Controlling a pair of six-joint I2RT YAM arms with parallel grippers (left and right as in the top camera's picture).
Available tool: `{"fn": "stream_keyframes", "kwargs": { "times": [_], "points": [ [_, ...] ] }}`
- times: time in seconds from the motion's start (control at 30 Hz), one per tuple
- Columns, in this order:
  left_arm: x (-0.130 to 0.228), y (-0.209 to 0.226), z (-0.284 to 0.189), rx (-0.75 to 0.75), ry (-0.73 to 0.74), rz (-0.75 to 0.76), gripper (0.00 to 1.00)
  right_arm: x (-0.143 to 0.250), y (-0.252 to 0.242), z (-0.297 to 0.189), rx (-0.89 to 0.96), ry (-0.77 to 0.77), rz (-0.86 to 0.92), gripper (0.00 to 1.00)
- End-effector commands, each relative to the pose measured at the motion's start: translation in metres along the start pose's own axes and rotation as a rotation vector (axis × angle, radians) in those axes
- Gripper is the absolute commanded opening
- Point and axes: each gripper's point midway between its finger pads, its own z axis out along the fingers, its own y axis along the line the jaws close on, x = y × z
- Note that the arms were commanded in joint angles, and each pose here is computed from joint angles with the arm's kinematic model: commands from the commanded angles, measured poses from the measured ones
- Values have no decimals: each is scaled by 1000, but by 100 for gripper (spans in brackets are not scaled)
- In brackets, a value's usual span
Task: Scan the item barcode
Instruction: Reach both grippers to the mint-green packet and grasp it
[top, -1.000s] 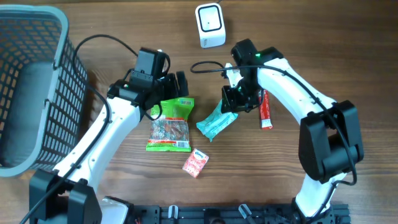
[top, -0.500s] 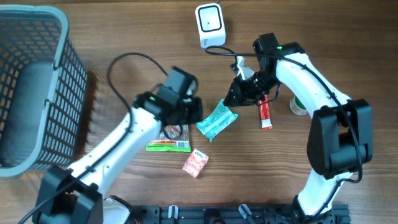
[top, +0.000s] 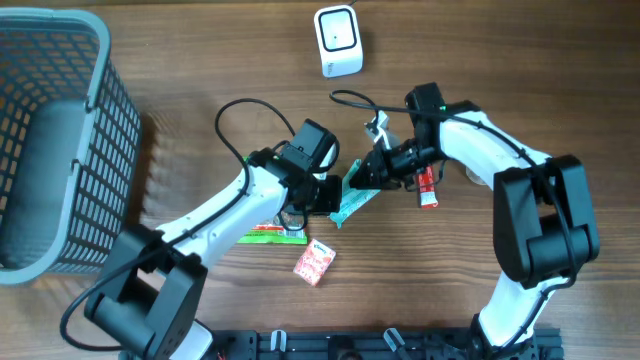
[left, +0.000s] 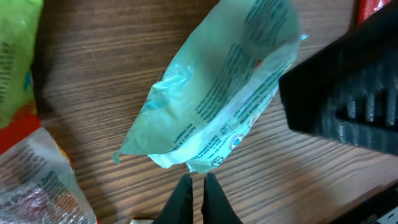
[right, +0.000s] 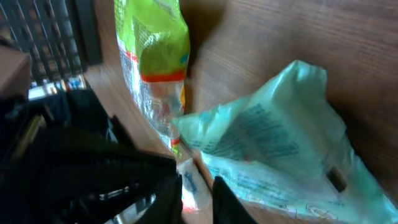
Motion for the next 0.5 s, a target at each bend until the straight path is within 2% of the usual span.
{"fn": "stream_keyframes", "kwargs": {
  "times": [0.0,0.13,0.3,0.47],
  "points": [
    [1,-2,4,23,12,22,4,1,4,6,-43,-19,53,15],
    [-2,-3,4,28,2,25,4,4,3,18,-27,-11,46,14],
    [-2,-1,11,24,9,22,4,7,-8,28,80,-5,79,13],
    [-1,4,23,10,33,12,4,7,-7,28,79,-3,80,13]
  ]
}}
